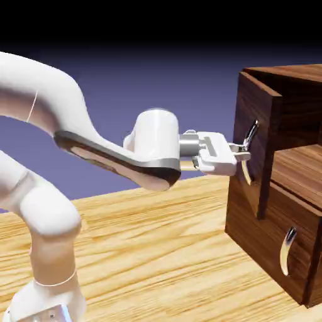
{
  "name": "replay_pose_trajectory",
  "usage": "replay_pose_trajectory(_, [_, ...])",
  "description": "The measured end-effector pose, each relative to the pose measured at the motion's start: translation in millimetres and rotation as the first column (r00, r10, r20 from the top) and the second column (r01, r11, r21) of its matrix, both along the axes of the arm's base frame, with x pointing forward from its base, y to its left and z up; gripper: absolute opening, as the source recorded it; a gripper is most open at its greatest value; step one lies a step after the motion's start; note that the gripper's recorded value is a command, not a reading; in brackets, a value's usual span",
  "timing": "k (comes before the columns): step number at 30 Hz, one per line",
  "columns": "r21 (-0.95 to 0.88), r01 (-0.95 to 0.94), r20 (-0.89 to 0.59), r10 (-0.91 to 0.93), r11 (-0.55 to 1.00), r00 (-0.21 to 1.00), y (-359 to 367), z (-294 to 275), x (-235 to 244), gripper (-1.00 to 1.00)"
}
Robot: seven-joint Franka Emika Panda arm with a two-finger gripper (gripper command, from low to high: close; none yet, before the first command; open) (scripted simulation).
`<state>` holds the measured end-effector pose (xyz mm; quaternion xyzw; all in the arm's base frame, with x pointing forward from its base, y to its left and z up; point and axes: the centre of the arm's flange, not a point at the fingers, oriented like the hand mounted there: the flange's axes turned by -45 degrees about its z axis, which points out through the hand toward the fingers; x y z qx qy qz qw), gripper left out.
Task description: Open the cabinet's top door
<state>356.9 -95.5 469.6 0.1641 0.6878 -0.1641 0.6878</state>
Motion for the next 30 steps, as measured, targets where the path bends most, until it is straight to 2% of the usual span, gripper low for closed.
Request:
replay_pose_trajectory(17, [0.000, 0.306, 0.000, -0.306, 0.952, 0.952, 96.3, 0.0, -56.9, -1.00])
replay_pose_trajectory(30, [0.000, 0.548, 0.000, -0.548, 0.837, 0.837, 190.4, 0.0, -80.3, -1.00])
